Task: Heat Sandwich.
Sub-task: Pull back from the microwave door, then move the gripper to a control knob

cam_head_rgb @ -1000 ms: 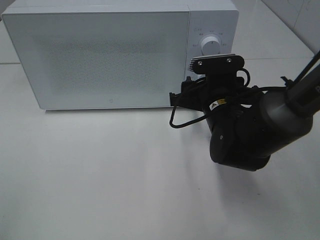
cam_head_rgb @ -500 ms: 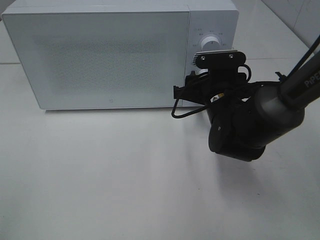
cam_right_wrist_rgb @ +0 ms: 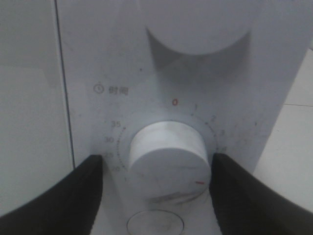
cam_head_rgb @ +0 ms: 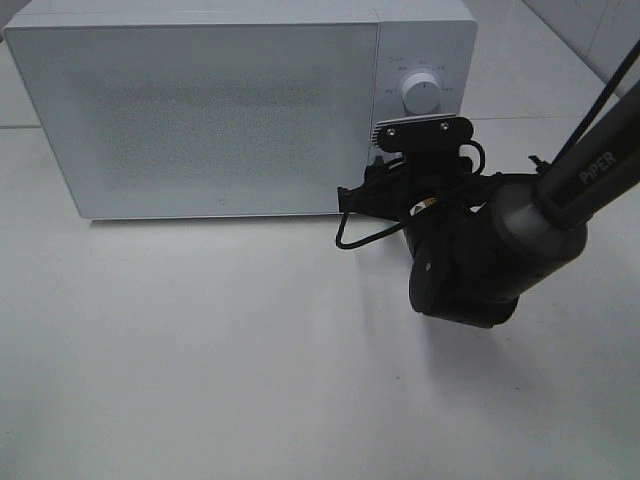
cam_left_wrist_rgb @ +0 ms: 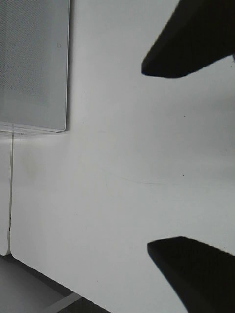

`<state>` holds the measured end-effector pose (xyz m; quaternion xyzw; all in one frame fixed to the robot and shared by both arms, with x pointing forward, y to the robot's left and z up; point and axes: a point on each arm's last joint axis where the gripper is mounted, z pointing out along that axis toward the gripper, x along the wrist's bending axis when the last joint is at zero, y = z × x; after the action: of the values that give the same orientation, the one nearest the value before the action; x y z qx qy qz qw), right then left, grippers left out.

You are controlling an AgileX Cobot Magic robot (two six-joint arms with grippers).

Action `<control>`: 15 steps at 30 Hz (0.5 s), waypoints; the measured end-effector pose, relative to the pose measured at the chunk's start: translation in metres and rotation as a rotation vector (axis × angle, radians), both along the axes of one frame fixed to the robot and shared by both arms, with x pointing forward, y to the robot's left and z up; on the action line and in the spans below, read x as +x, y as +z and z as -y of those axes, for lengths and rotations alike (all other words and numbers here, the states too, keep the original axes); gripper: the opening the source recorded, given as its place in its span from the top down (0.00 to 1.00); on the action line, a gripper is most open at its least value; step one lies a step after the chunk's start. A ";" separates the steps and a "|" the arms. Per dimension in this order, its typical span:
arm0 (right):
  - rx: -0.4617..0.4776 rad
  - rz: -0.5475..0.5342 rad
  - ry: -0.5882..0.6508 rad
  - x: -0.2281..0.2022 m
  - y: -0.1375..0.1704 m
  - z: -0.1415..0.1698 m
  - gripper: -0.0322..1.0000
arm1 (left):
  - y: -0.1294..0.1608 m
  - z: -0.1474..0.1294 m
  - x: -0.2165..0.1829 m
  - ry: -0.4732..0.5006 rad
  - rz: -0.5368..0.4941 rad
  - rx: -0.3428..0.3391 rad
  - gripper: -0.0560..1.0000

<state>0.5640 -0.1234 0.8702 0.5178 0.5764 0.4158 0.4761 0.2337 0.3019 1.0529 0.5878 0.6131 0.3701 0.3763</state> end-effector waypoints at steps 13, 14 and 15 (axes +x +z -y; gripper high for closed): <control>-0.014 0.003 -0.004 0.000 0.001 0.001 0.42 | 0.000 0.000 0.000 0.000 0.000 0.000 0.18; -0.013 0.004 -0.004 0.000 0.001 0.001 0.42 | 0.000 0.000 0.000 0.000 0.000 0.000 0.18; -0.013 0.004 -0.004 0.000 0.001 0.001 0.42 | 0.000 0.000 0.000 0.000 0.000 0.000 0.18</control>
<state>0.5641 -0.1239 0.8714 0.5151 0.5773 0.4120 0.4813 0.2337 0.3019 1.0529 0.5878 0.6131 0.3701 0.3763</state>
